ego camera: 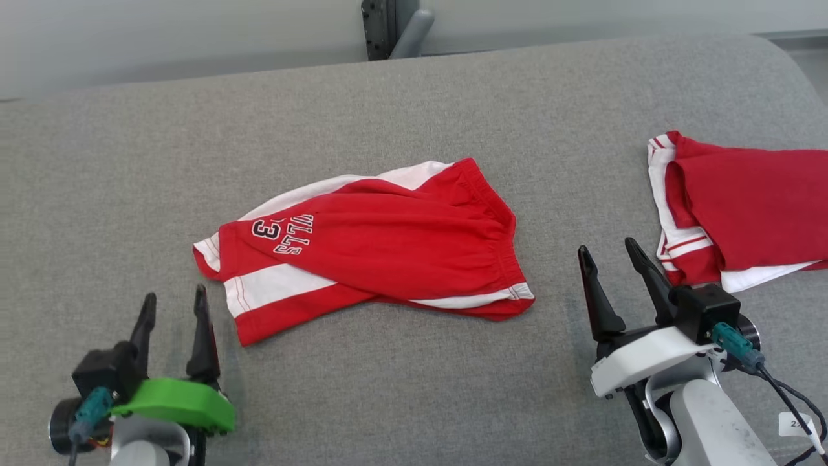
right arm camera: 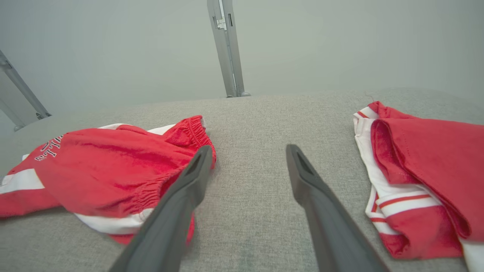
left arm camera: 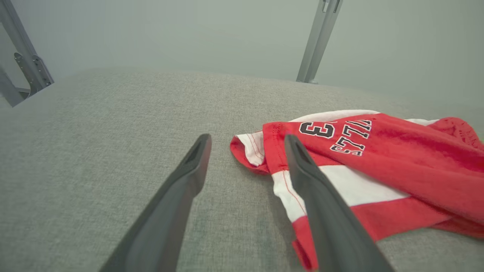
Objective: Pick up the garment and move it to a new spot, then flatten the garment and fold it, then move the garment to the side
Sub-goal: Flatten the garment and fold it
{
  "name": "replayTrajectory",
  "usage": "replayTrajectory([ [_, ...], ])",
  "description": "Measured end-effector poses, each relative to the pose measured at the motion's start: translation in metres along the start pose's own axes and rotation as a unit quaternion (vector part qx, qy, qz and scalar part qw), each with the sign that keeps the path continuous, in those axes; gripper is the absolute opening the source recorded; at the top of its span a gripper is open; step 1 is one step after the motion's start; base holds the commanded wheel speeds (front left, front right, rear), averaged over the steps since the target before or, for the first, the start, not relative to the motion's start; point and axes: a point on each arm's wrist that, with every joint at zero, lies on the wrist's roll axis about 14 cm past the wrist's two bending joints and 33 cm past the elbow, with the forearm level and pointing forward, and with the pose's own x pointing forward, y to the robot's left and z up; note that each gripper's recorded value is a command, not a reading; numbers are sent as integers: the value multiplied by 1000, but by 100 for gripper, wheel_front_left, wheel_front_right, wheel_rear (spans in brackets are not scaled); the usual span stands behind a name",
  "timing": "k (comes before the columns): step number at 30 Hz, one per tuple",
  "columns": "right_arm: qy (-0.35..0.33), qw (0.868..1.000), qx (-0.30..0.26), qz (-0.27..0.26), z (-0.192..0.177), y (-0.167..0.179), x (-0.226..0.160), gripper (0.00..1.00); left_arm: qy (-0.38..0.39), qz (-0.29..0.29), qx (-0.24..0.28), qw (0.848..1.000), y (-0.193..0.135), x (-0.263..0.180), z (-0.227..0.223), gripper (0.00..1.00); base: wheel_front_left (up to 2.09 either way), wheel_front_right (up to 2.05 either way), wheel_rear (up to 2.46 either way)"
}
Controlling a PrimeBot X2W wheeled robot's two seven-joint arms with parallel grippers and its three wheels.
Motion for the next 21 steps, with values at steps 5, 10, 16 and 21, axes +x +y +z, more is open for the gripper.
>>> replayTrajectory([
  [5,-12,1000,-1,21,10,17,-12,100,-2,17,3,1000,6,-39,-2,100,0,0,0],
  [10,-14,999,-1,38,12,31,-28,100,-6,23,5,1000,8,-67,-2,100,0,0,0],
  [16,-9,998,1,56,8,45,-38,100,-11,5,7,1000,-5,-81,-1,100,0,0,0],
  [21,-3,998,1,62,5,48,-38,100,-8,-7,4,1000,-12,-81,-3,100,0,0,0],
])
